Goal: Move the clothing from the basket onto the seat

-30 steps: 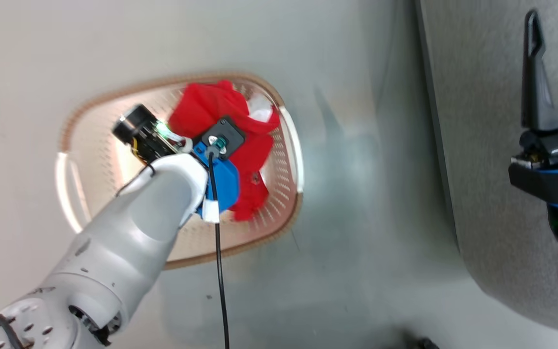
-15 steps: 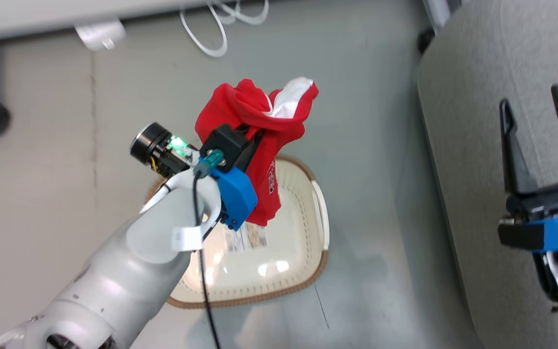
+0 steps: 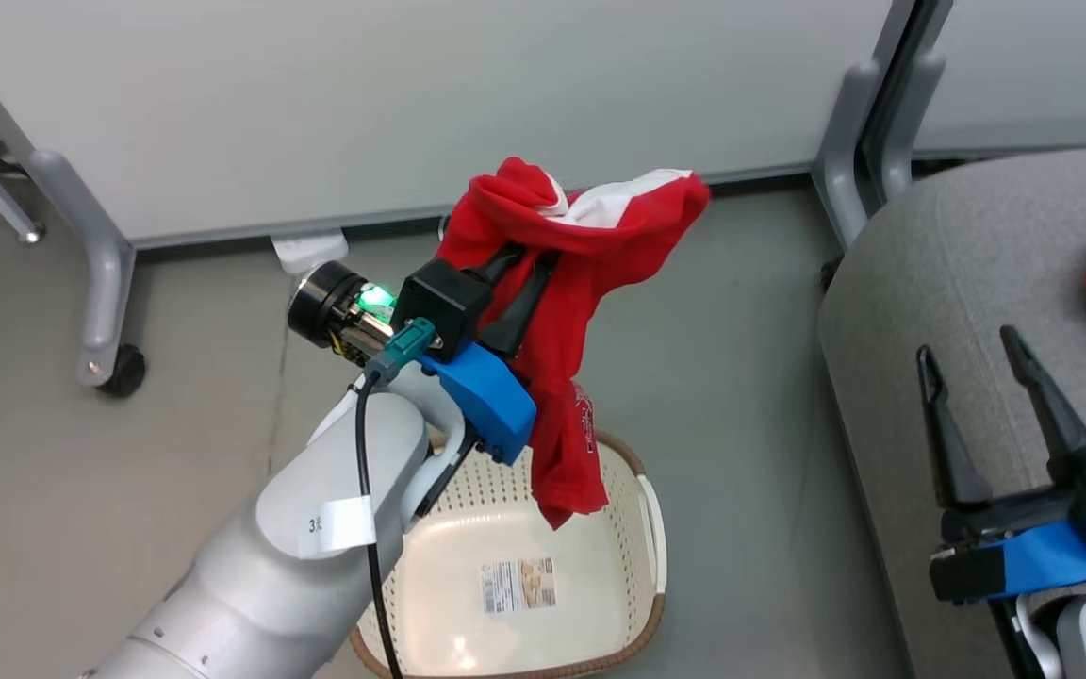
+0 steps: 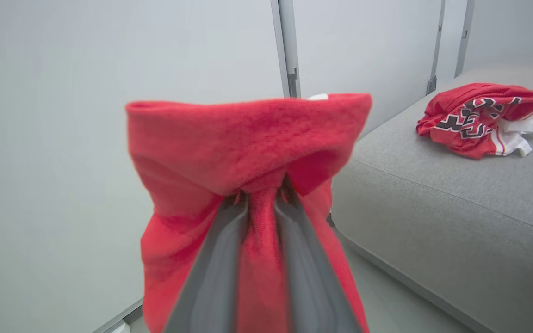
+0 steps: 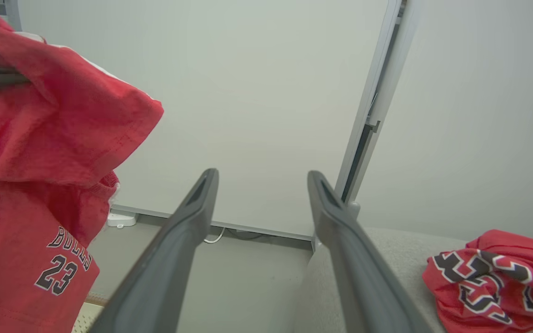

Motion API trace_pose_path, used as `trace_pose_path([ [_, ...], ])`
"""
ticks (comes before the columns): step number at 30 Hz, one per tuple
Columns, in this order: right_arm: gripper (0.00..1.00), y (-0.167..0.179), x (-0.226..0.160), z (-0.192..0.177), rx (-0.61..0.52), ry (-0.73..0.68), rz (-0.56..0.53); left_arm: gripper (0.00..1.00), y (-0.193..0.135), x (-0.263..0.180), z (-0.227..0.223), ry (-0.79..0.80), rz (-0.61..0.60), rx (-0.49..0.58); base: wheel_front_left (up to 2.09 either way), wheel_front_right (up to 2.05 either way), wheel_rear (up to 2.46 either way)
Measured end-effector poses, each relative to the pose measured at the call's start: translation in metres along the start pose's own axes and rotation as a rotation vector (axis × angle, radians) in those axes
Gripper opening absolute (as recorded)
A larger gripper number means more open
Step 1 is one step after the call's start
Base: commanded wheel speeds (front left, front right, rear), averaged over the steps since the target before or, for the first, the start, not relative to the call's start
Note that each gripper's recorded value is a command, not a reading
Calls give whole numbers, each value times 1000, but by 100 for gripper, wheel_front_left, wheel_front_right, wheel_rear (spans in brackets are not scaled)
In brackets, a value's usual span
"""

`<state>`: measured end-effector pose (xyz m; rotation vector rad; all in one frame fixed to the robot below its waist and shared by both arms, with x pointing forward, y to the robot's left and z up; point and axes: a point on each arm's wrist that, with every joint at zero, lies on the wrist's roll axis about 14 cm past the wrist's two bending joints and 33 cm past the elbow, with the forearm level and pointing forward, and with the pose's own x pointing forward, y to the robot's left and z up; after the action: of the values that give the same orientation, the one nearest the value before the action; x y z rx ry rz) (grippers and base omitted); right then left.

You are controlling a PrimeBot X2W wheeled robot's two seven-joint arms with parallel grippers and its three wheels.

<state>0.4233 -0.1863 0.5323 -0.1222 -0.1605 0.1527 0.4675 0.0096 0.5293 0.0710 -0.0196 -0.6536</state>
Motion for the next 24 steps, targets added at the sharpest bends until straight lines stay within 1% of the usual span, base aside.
trace_pose_path([
  [6,100,11,-18,16,13,-28,15,0,-15,-13,49,-116,-7,20,0,0,0],
  [10,100,19,-24,21,25,-40,28,0,-20,-18,66,-154,-12,34,0,0,0],
  [19,100,35,-27,21,49,-39,64,0,-21,-22,70,-162,-11,45,0,0,0],
  [24,100,59,-25,16,71,-24,134,0,-21,-22,67,-157,-12,40,0,0,0],
])
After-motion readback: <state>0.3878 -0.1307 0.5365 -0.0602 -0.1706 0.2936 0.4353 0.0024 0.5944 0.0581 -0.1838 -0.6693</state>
